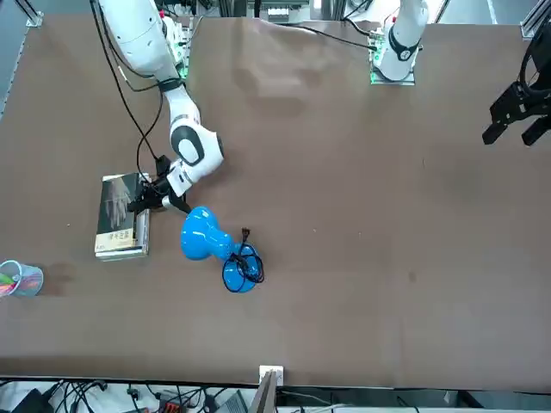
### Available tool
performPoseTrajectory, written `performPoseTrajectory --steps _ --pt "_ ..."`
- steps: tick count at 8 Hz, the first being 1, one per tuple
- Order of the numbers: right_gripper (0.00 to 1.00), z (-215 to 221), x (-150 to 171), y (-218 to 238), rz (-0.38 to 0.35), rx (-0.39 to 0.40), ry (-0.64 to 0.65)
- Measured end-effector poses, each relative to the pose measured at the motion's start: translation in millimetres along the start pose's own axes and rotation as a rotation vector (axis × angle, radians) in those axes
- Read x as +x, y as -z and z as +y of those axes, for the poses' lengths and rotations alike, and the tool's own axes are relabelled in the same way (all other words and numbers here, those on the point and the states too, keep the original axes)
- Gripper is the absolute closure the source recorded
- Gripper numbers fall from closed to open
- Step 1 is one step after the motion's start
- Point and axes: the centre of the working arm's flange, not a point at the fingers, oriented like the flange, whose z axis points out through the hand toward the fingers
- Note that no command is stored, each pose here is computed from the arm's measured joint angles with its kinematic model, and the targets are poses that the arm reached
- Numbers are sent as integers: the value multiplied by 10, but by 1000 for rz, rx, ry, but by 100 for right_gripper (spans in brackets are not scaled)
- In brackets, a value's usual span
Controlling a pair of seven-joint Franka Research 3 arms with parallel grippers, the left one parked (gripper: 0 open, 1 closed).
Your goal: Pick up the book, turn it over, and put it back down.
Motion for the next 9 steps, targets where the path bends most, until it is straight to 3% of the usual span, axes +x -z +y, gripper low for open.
performPoseTrajectory --steps 5,6,7,9 --pt "87 -16 -14 -13 -5 -5 1" --pt "77 -16 -14 -13 -5 -5 1" --pt "72 -16 -14 -14 -5 -5 0" --pt "33 -14 -14 -19 -5 -6 0"
